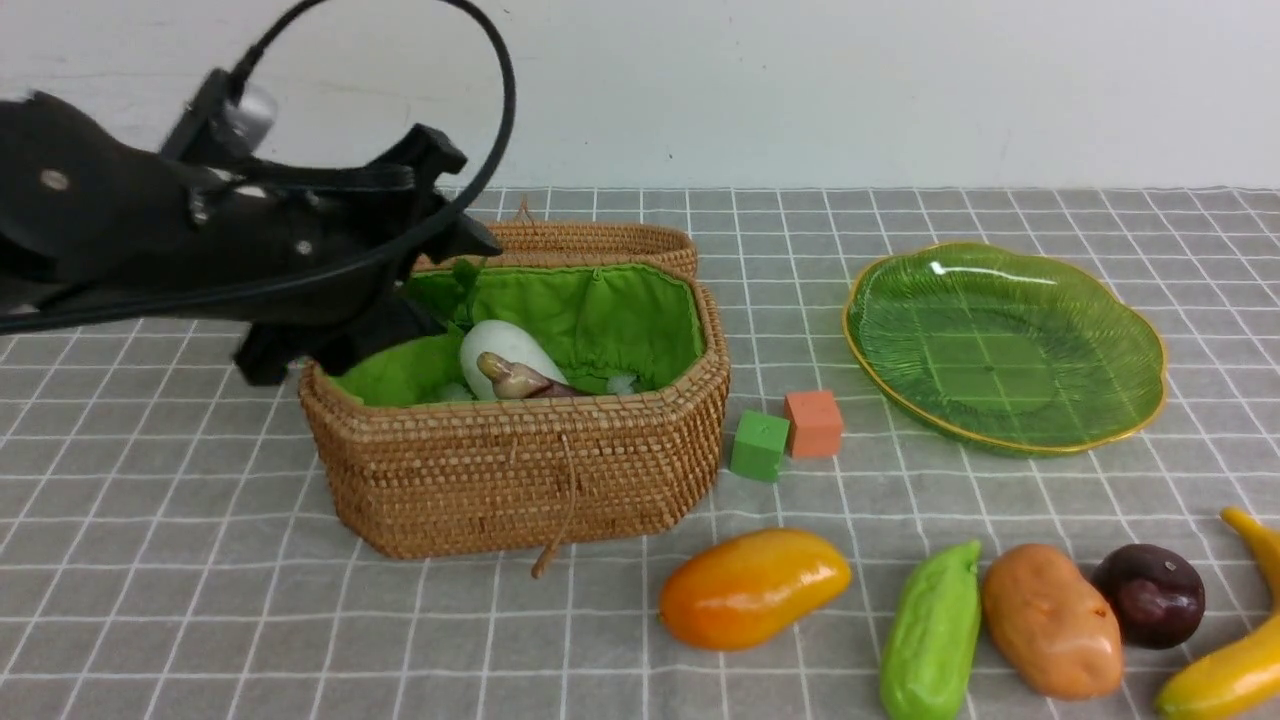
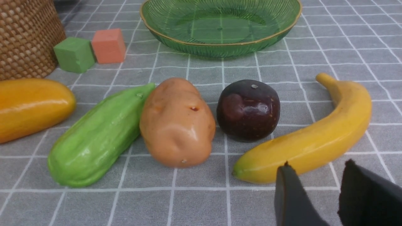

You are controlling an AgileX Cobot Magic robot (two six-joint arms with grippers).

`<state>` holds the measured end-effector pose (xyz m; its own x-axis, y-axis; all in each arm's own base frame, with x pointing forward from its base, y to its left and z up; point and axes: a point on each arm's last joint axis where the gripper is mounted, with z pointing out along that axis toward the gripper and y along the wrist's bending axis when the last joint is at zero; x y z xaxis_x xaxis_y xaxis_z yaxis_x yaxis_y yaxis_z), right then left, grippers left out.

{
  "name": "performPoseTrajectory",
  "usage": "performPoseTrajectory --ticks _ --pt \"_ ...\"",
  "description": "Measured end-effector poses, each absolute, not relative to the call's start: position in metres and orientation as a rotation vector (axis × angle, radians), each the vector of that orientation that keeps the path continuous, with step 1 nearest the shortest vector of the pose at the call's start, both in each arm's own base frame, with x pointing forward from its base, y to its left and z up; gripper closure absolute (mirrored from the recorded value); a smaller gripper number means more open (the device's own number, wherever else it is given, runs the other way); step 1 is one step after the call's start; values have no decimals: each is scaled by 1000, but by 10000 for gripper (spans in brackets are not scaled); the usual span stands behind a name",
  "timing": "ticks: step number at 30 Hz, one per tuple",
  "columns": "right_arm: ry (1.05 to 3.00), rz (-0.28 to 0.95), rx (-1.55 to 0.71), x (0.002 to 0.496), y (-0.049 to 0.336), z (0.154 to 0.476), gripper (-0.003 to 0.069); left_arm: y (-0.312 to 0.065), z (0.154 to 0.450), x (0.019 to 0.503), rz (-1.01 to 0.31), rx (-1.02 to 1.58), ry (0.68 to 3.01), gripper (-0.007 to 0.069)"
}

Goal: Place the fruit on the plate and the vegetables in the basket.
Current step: Use the right arm to grab a potato and put it into the left basket

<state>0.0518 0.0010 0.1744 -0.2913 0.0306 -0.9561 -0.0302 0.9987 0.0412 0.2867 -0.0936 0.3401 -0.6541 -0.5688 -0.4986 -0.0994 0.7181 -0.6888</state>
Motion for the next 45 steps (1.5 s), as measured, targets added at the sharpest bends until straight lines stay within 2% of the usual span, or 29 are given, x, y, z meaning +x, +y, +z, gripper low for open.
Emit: performPoseTrajectory --ticks 3,5,6,8,9,10,11,12,14,16,17,18,19,21,28,33,42,45 --pt "1865 59 0 52 1 174 417 -79 360 262 -729 -344 2201 207" --pt "1865 59 0 52 1 174 417 -62 382 228 -628 -218 2205 309" --pt "1865 59 0 52 1 174 417 -59 386 222 -619 -210 2194 309" --pt "1865 59 0 52 1 174 417 -45 404 180 -498 -118 2194 443" --pt "1865 59 0 52 1 174 417 -41 406 166 -458 -92 2204 498" --pt "1865 59 0 52 1 174 417 -40 406 163 -440 -83 2205 510" --pt "1865 59 0 52 1 174 417 -33 407 135 -379 -40 2202 603" --pt "1865 59 0 52 1 174 417 -30 405 123 -346 -18 2200 631" --pt "1865 59 0 52 1 174 417 -26 396 105 -308 15 2198 638" --pt "1865 59 0 52 1 174 417 -20 375 80 -263 56 2171 638" --pt "1865 59 0 52 1 174 417 -20 372 78 -261 58 2174 638" --pt "1865 59 0 52 1 174 417 -18 352 73 -247 63 2175 638" --pt "1865 59 0 52 1 174 417 -18 350 72 -248 63 2169 638" --pt "1865 59 0 52 1 174 417 -17 323 68 -239 61 2180 638" --pt "1865 59 0 52 1 174 417 -16 289 66 -232 58 2258 638" --pt "1865 59 0 52 1 174 417 -16 279 65 -226 59 2300 638" --pt "1865 59 0 52 1 174 417 -16 279 65 -225 60 2304 638" --pt "1865 59 0 52 1 174 417 -14 282 57 -216 53 2240 638"
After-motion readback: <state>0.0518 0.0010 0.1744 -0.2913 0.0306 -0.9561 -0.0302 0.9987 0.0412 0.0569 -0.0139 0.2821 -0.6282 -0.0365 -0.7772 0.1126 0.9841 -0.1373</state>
